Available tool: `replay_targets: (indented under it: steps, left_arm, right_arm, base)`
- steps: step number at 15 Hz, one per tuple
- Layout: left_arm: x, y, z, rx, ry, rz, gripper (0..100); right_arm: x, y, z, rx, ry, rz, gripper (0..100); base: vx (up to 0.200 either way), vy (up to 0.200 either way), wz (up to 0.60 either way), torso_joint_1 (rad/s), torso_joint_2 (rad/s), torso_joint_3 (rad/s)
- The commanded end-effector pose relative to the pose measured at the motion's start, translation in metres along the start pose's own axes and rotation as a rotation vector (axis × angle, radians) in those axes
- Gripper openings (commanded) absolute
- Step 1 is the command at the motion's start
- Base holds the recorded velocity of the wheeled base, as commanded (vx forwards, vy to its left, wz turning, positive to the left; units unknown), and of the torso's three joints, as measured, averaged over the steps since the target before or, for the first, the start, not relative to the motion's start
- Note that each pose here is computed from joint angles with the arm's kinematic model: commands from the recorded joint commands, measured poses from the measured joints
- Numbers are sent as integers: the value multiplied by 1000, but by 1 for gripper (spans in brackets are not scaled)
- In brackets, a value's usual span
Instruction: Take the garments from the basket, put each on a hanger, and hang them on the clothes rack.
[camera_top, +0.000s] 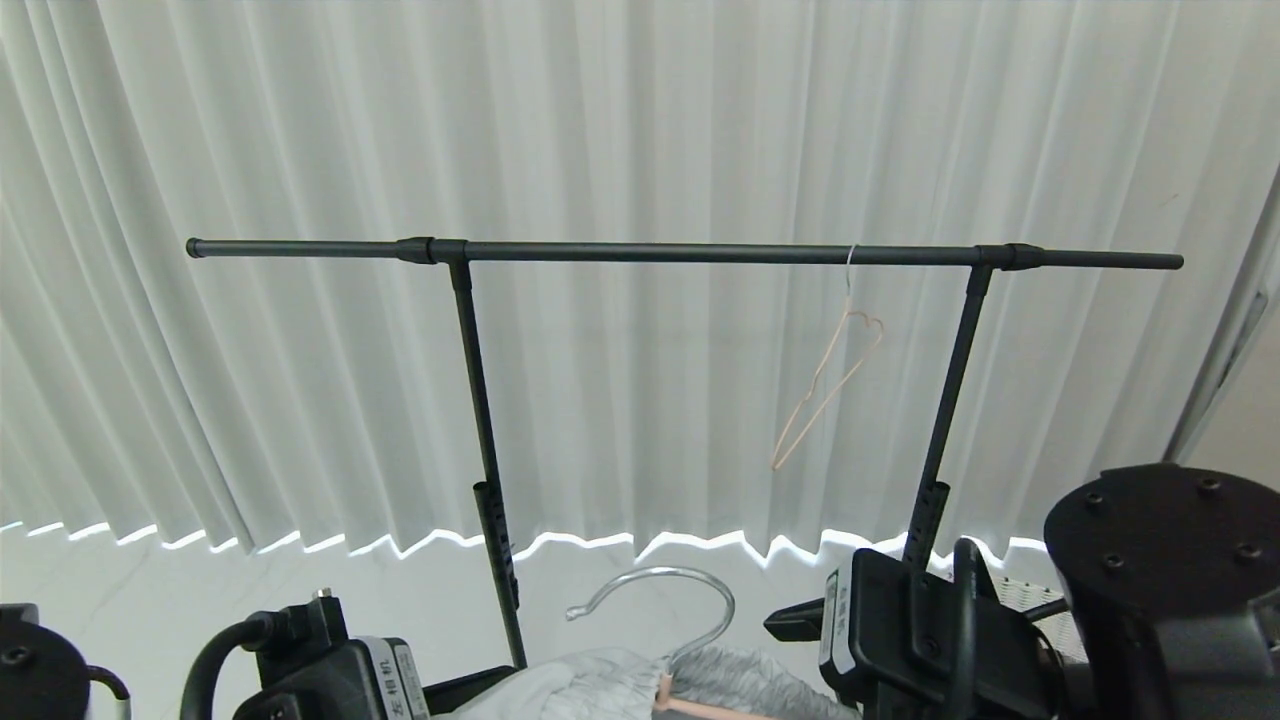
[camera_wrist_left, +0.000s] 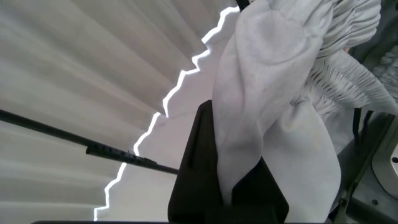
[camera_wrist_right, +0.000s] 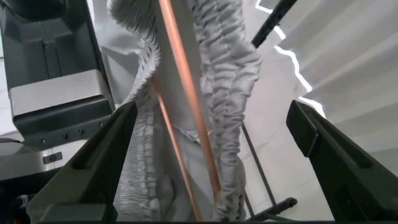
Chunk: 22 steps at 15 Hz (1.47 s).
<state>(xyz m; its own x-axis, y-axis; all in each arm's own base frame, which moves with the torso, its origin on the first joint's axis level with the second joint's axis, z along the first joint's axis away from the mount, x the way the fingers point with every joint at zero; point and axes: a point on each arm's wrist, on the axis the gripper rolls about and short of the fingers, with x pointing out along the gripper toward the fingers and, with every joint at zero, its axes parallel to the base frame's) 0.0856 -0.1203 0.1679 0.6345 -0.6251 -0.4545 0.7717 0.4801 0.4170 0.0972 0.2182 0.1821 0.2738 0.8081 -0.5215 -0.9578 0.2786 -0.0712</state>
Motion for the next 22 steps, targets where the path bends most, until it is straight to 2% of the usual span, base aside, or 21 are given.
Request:
replay_targets:
  steps: [1, 3, 8, 9, 19, 20, 22]
  left_arm:
    - [0, 0, 1, -1, -4, 1, 0]
    - [-1, 1, 2, -5, -20, 8, 0]
    - [1, 2, 4, -10, -39, 14, 0]
    - [1, 1, 4, -10, -39, 14, 0]
    - [0, 2, 4, 1, -40, 21, 0]
    - [0, 2, 4, 9, -39, 21, 100]
    - [0, 2, 4, 11, -39, 18, 100]
  right_arm:
    - [2, 1, -7, 3, 24, 3, 100]
    - [3, 2, -16, 7, 52, 2, 100]
    - [3, 0, -13, 13, 27, -6, 100]
    - [3, 0, -13, 14, 25, -7, 0]
    - [2, -3, -13, 9, 27, -41, 0]
    - [0, -3, -12, 5, 20, -47, 0]
    - [-2, -5, -10, -27, 8, -64, 0]
  base:
    - [0, 0, 0, 0, 0, 0]
    - [0, 0, 0, 0, 0, 0]
    - [0, 0, 0, 0, 0, 0]
    - [0, 0, 0, 0, 0, 0]
    - [0, 0, 0, 0, 0, 0]
    - [0, 0, 0, 0, 0, 0]
    - [0, 0, 0, 0, 0, 0]
